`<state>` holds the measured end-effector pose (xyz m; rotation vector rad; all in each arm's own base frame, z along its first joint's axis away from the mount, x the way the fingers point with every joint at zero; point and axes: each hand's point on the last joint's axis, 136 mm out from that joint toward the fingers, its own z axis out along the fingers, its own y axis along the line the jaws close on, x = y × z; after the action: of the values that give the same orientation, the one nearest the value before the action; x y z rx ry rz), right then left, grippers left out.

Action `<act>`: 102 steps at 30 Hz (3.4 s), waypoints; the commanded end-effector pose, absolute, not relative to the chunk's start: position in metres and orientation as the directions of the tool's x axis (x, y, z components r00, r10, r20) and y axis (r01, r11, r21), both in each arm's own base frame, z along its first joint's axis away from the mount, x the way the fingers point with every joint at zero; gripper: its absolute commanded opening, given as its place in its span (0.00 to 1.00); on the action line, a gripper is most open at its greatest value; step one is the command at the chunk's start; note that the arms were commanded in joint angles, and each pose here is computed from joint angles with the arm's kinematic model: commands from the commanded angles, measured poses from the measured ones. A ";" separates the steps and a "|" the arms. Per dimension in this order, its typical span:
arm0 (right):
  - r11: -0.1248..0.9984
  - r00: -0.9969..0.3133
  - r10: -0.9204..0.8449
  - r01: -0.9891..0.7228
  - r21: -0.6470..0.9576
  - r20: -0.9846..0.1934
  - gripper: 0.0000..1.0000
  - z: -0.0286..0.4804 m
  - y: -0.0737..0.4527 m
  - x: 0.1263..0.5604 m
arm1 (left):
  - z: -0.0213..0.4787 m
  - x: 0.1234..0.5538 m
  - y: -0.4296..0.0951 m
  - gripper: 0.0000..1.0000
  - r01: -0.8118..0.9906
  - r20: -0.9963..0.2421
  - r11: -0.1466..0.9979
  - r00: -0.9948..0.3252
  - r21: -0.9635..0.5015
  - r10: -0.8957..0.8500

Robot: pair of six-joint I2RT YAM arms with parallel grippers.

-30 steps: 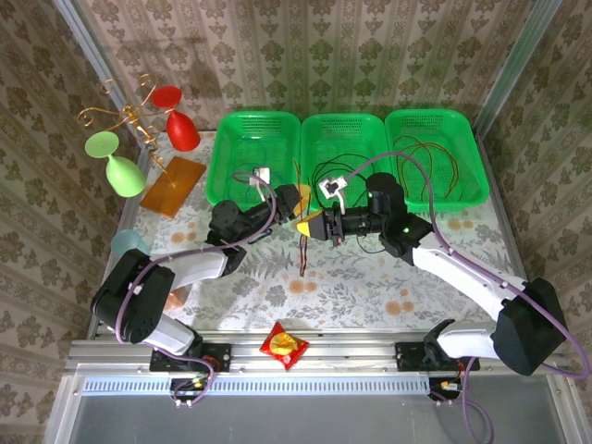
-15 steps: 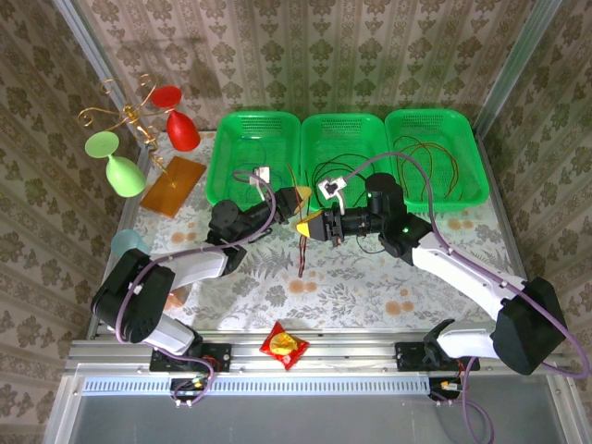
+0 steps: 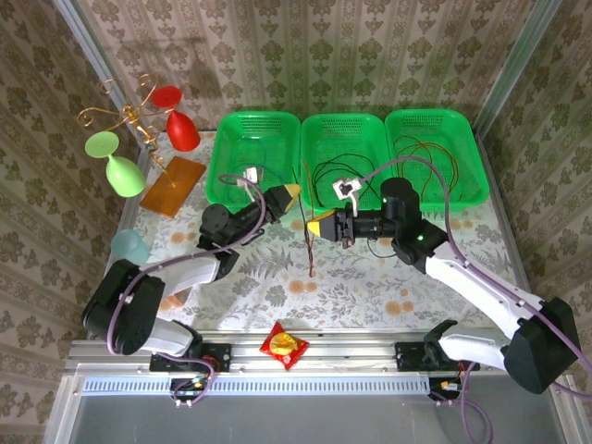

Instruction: Untangle the cables

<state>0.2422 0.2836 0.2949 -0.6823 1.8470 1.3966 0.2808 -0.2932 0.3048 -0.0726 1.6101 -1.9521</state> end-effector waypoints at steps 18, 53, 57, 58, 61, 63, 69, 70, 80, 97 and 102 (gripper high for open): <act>0.684 -0.386 0.246 -0.581 0.442 -0.889 0.00 0.341 0.194 0.266 | 0.366 0.233 -0.226 0.00 0.528 -0.720 0.494 -0.566 -0.691 -0.402; 0.976 -0.065 0.216 0.026 0.215 -0.974 0.00 0.368 0.041 0.253 | 0.387 0.208 -0.106 0.00 0.258 -0.843 0.809 -0.274 -0.528 -0.463; 0.978 -0.054 0.184 0.107 0.177 -0.981 0.00 0.367 0.025 0.250 | 0.386 0.199 -0.081 0.00 0.200 -0.844 0.825 -0.229 -0.529 -0.485; 0.977 -0.051 0.175 0.134 0.167 -0.983 0.00 0.367 0.020 0.249 | 0.386 0.196 -0.075 0.00 0.187 -0.845 0.829 -0.217 -0.528 -0.489; 0.970 -0.043 0.148 0.202 0.136 -0.988 0.00 0.366 0.007 0.246 | 0.386 0.189 -0.059 0.00 0.155 -0.850 0.839 -0.186 -0.521 -0.494; 0.962 -0.036 0.132 0.246 0.120 -0.991 0.00 0.366 -0.001 0.244 | 0.385 0.184 -0.048 0.00 0.130 -0.852 0.846 -0.168 -0.517 -0.495; 0.913 -0.013 0.082 0.402 0.070 -0.997 0.00 0.361 -0.032 0.233 | 0.382 0.170 -0.023 0.00 0.077 -0.857 0.857 -0.129 -0.509 -0.498; 0.905 -0.013 0.074 0.421 0.062 -0.997 0.00 0.360 -0.037 0.231 | 0.381 0.169 -0.020 0.00 0.069 -0.859 0.859 -0.124 -0.507 -0.497; 0.813 -0.035 0.022 0.582 -0.003 -0.999 0.00 0.341 -0.072 0.219 | 0.380 0.157 0.003 0.00 0.019 -0.870 0.872 -0.085 -0.489 -0.486; 0.672 -0.111 0.082 0.740 -0.028 -0.990 0.00 0.293 -0.116 0.212 | 0.376 0.139 0.031 0.00 -0.010 -0.868 0.869 -0.042 -0.495 -0.495; 0.751 -0.073 0.082 0.660 0.014 -0.994 0.00 0.310 -0.103 0.221 | 0.372 0.150 0.008 0.00 0.043 -0.869 0.871 -0.097 -0.490 -0.484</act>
<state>0.2179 -0.1090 0.2952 0.6302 1.6317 -0.6124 0.1434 0.0202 0.3747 -0.3917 1.5892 -0.4490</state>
